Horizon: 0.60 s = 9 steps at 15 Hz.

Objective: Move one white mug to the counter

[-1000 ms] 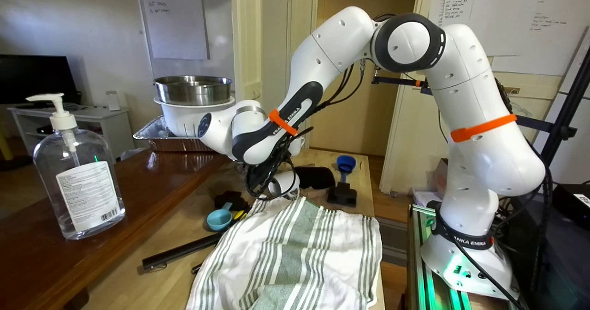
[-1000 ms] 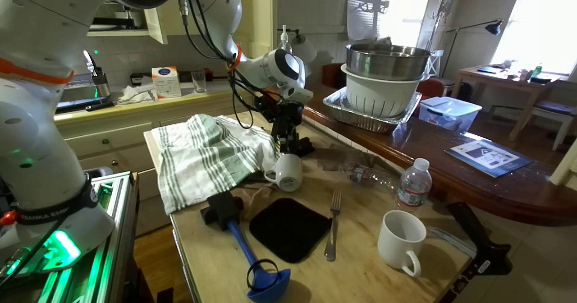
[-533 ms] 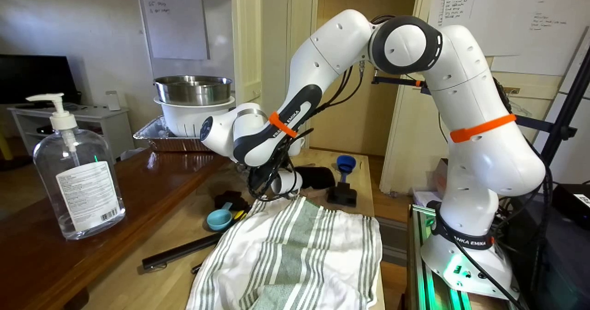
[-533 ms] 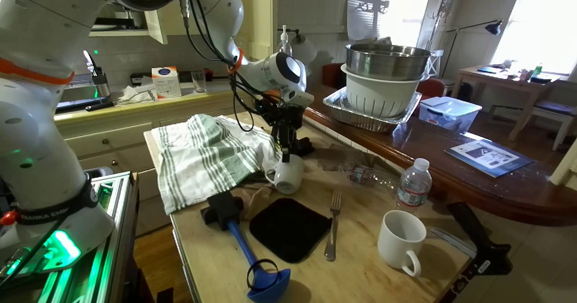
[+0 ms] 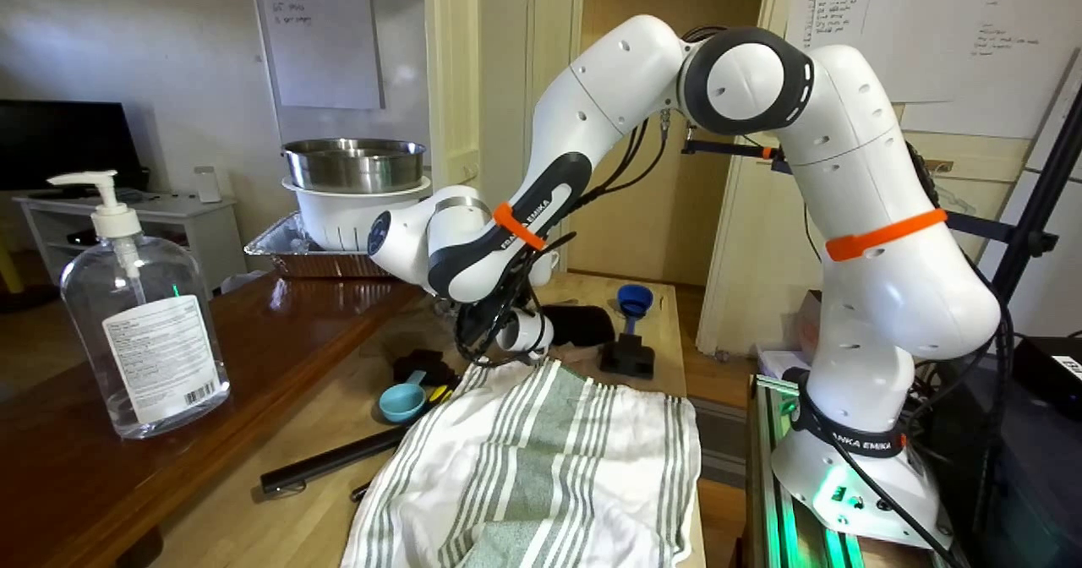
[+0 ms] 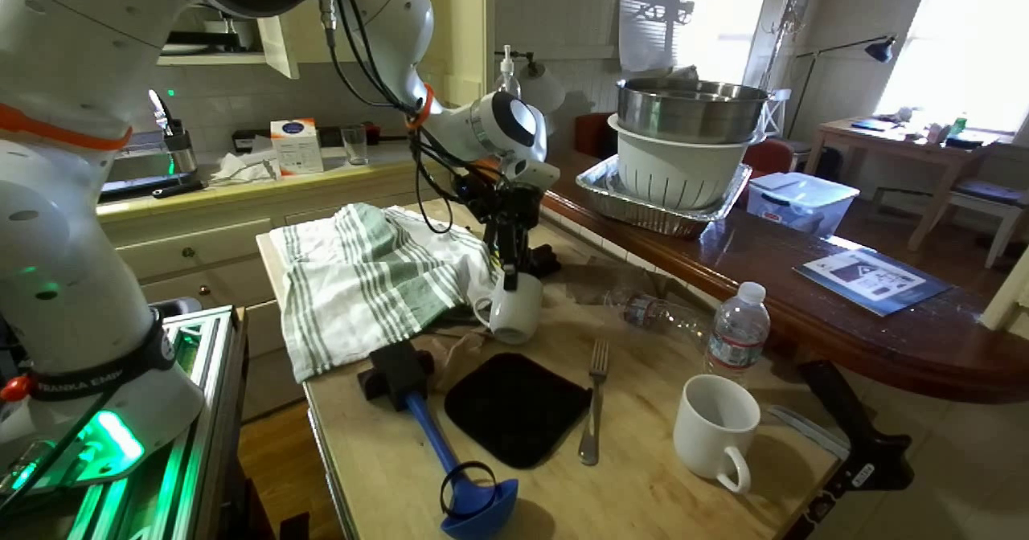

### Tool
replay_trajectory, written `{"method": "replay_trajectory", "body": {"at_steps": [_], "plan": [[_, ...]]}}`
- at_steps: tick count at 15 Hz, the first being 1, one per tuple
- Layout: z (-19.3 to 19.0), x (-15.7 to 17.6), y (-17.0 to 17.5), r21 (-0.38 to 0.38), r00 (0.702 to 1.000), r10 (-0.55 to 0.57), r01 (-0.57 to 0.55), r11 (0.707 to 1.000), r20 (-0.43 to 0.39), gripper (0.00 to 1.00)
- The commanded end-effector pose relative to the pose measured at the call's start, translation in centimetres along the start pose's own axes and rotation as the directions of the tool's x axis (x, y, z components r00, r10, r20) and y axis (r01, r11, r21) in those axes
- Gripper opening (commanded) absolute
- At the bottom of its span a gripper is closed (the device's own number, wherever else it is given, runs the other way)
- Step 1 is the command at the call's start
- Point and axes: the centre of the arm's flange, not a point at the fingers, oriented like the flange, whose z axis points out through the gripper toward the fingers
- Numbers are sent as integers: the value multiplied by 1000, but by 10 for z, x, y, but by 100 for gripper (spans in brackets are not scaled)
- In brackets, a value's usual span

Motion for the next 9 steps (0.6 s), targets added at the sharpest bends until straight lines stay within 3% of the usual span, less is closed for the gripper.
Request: {"method": "replay_trajectory", "body": {"at_steps": [1,5,9], "plan": [[1,-3,28,29,999,27,-28,999,24,1],[-6,-16,77,191,993,45,-65,979,105,2],[3,-21,126,355,979,121,-174,919,165,3]]}}
